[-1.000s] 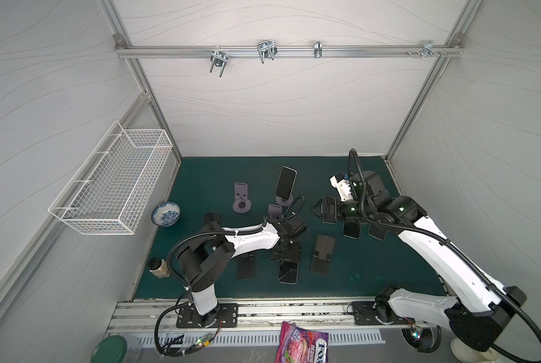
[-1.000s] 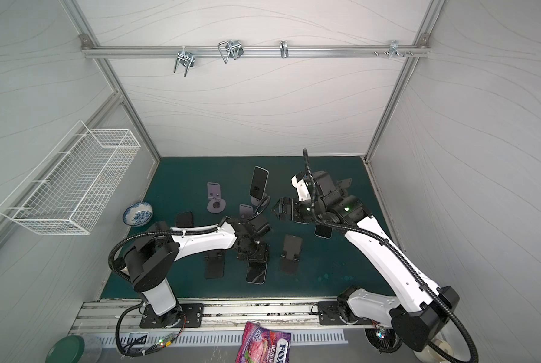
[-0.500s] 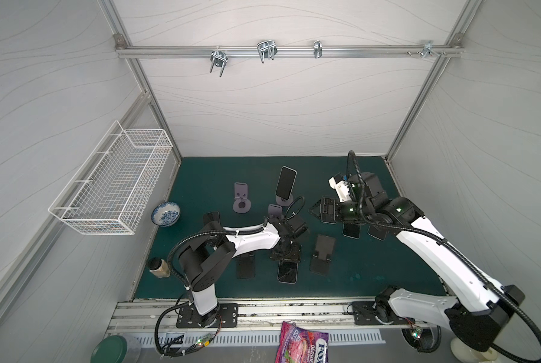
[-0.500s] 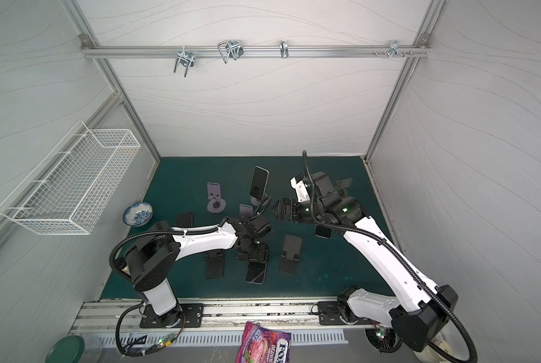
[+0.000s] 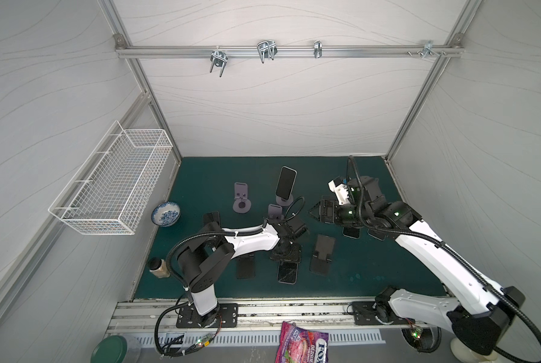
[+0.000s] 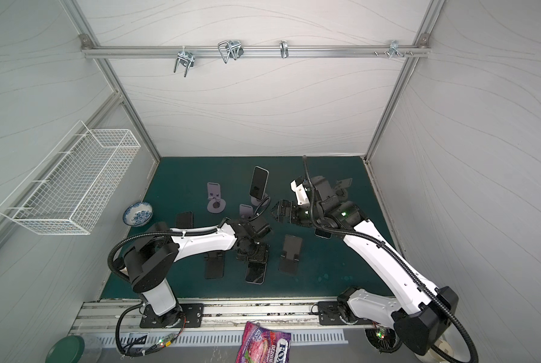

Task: Remove the phone from the phone stand
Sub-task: Place the phone at the bottom-center of the table.

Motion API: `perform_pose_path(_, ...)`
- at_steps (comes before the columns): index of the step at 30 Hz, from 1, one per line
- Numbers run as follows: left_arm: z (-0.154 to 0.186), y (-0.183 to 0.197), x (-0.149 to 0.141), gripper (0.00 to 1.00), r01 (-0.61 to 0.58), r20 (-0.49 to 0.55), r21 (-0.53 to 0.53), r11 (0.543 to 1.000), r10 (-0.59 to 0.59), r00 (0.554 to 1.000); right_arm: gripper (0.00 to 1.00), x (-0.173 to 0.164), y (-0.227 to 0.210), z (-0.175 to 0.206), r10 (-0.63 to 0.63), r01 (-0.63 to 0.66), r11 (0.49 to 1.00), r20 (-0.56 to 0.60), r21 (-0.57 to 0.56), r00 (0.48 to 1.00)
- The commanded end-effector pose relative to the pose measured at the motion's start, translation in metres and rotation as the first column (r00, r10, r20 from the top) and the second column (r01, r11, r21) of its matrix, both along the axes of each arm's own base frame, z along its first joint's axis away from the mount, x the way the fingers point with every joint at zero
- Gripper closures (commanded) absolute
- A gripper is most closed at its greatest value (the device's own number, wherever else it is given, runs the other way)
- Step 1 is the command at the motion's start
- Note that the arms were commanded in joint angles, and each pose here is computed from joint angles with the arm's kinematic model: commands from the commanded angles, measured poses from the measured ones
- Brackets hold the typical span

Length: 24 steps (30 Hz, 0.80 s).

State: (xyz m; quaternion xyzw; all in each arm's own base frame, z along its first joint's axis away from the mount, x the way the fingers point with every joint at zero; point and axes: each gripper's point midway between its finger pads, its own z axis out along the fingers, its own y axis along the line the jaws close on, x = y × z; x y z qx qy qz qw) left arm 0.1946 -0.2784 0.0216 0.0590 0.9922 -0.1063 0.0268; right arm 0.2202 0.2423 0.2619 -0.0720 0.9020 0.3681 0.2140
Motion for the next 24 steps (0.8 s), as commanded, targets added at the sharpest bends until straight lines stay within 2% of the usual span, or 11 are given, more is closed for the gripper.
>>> perform_pose_path(1, 0.003, 0.010, 0.002, 0.25, -0.012, 0.035, 0.030, 0.999, 0.011, 0.999, 0.01, -0.005, 0.004, 0.006, 0.002, -0.001, 0.999, -0.010, 0.045, 1.000)
perform_pose_path(14, 0.021, 0.006, 0.012, 0.20, 0.006, 0.077, 0.031, 0.999, -0.008, 0.997, 0.01, -0.004, 0.002, 0.016, 0.000, -0.001, 0.999, 0.019, 0.035, 1.000)
perform_pose_path(17, 0.025, 0.006, 0.012, 0.14, 0.012, 0.085, 0.031, 0.999, -0.015, 0.996, 0.01, -0.002, 0.003, 0.015, 0.001, -0.001, 0.999, 0.019, 0.033, 1.000)
perform_pose_path(24, 0.040, 0.001, 0.015, 0.15, 0.007, 0.105, -0.008, 1.000, -0.006, 0.994, 0.01, -0.001, 0.003, 0.019, -0.001, 0.000, 0.999, 0.032, 0.035, 0.999)
